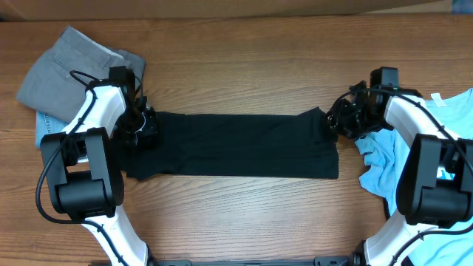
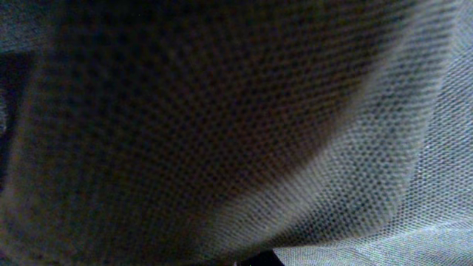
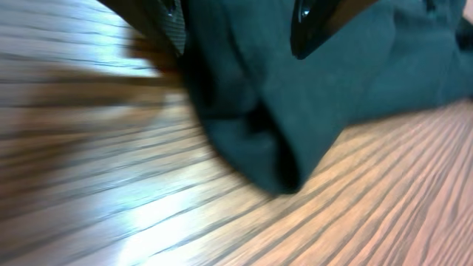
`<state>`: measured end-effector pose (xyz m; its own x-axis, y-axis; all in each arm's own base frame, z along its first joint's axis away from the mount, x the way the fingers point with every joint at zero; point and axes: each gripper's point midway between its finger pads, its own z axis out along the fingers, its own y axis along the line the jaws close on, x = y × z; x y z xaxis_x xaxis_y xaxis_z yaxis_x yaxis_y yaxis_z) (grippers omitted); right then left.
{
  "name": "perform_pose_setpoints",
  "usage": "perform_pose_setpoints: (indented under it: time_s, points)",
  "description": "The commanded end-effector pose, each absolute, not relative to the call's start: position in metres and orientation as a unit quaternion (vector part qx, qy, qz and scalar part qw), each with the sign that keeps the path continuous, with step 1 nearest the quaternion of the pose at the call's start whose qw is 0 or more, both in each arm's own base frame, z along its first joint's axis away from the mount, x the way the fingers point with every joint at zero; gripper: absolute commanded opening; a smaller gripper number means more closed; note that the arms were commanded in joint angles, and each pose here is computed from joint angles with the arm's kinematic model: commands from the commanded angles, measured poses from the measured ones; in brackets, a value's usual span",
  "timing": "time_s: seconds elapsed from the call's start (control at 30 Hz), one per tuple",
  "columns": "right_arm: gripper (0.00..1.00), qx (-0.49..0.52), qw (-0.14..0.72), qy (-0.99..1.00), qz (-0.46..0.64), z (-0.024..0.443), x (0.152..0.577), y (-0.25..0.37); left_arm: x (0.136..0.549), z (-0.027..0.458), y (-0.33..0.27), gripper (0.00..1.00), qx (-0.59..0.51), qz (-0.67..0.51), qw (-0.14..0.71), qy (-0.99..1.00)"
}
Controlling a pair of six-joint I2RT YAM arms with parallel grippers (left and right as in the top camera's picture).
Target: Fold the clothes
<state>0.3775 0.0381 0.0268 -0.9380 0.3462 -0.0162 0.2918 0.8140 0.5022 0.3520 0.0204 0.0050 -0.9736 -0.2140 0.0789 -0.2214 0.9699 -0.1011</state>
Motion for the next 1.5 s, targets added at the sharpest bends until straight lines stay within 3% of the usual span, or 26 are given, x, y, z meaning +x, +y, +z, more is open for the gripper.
perform_pose_setpoints:
  time_s: [0.0, 0.4, 0.7, 0.77, 0.87, 0.97, 1.47]
  points:
    - [0.45, 0.130, 0.058, 0.948, 0.286, 0.031, 0.376, 0.054, 0.348, -0.010, 0.014, 0.05, 0.104, 0.062, 0.051, -0.991]
    - [0.44, 0.127, 0.060, 0.955, 0.261, 0.009, 0.370, 0.049, 0.349, -0.010, 0.014, 0.06, 0.104, 0.062, 0.049, -0.991]
    - [0.15, 0.122, 0.064, 0.945, 0.298, 0.015, 0.370, 0.059, 0.349, -0.010, 0.014, 0.06, 0.104, 0.062, 0.049, -0.991]
    - [0.15, 0.119, 0.070, 0.945, 0.298, 0.021, 0.373, 0.059, 0.349, -0.010, 0.014, 0.06, 0.104, 0.062, 0.049, -0.991]
    - [0.24, 0.119, 0.072, 0.944, 0.298, 0.025, 0.374, 0.059, 0.349, -0.010, 0.014, 0.06, 0.104, 0.062, 0.049, -0.991]
    - [0.06, 0.121, 0.067, 0.945, 0.297, 0.025, 0.371, 0.059, 0.350, -0.010, 0.014, 0.06, 0.104, 0.062, 0.048, -0.992]
    - [0.04, 0.160, 0.070, 0.948, 0.265, 0.044, 0.374, 0.023, 0.349, -0.010, 0.014, 0.06, 0.104, 0.062, 0.048, -0.992]
